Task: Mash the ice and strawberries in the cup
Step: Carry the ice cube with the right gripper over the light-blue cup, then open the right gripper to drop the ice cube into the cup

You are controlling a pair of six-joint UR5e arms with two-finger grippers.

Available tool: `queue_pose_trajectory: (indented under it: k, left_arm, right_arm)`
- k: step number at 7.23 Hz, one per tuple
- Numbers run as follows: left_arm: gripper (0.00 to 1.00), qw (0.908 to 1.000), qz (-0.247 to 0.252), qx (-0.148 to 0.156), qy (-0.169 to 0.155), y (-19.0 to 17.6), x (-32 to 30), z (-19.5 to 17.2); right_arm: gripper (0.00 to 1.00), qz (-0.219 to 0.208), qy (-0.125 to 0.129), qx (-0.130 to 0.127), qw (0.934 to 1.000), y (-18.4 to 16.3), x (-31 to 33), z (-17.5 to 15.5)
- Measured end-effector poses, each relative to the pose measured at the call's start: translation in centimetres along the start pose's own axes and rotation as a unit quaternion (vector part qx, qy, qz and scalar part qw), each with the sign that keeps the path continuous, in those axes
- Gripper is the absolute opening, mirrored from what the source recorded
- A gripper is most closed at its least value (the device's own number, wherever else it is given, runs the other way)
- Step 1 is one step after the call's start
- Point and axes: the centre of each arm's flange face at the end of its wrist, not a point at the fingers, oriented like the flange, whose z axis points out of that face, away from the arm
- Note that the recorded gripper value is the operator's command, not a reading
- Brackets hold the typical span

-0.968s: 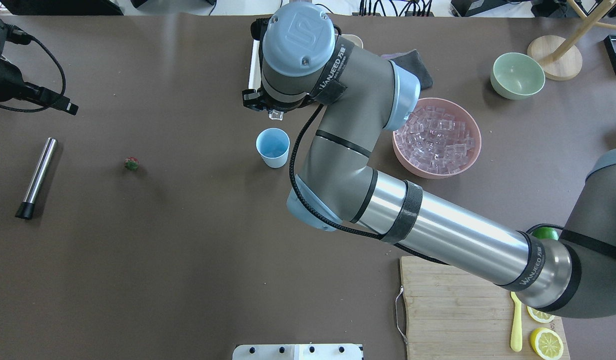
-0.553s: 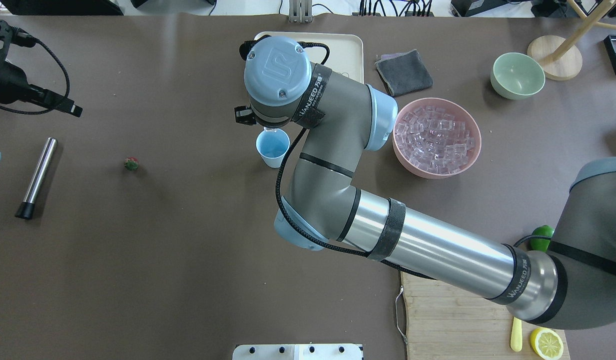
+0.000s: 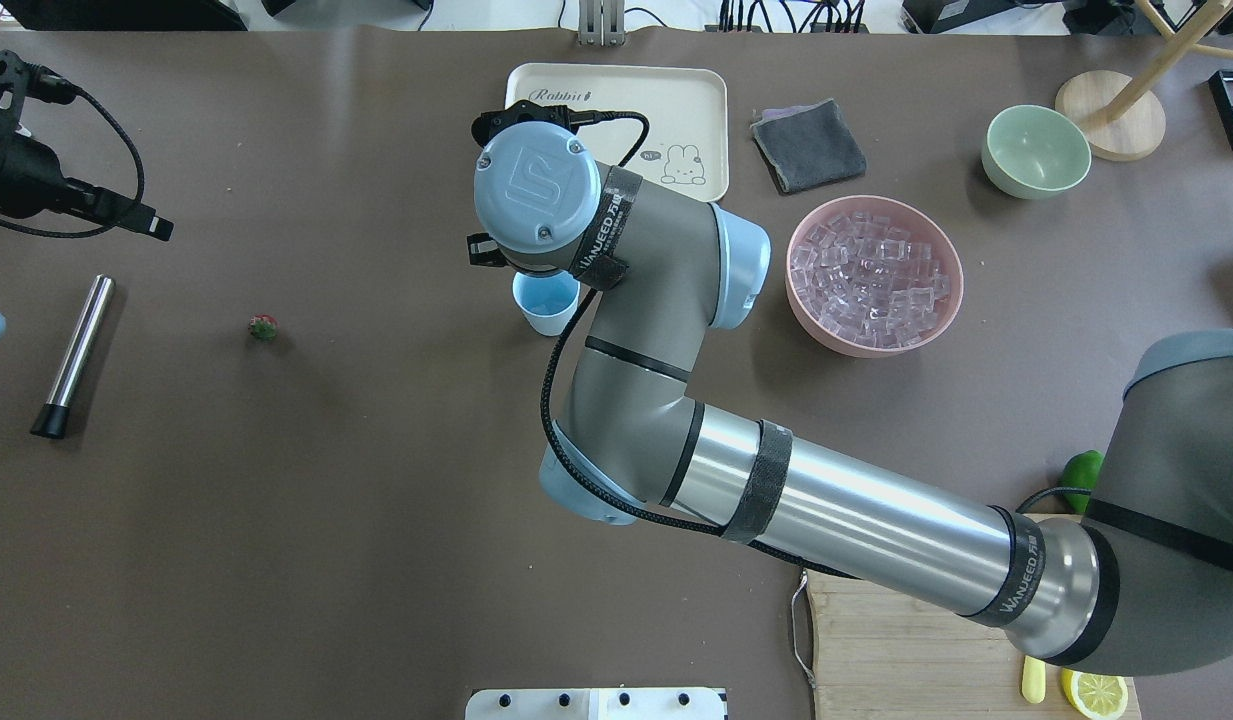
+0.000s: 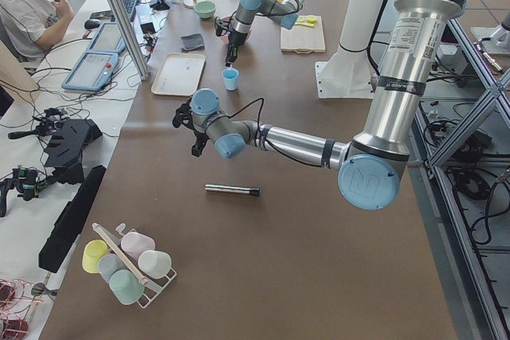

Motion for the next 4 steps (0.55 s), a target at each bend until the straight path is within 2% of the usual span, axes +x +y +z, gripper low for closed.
queue_pose_trajectory:
  k: [2,4]
  left_arm:
    - [0.97,1.0,-0.001,-0.004,0.002,0.27,0.4,0.5]
    - [0.97,0.9999,-0.008,-0.002,0.005,0.37,0.59,0.53]
  right_arm:
    - [0.03,0.006,0.001,0.003,1.0,0.3,-0.09,0.83]
    - [0.56,0.014,0.004,0.003,0.9999,0.42,0.0,1.34]
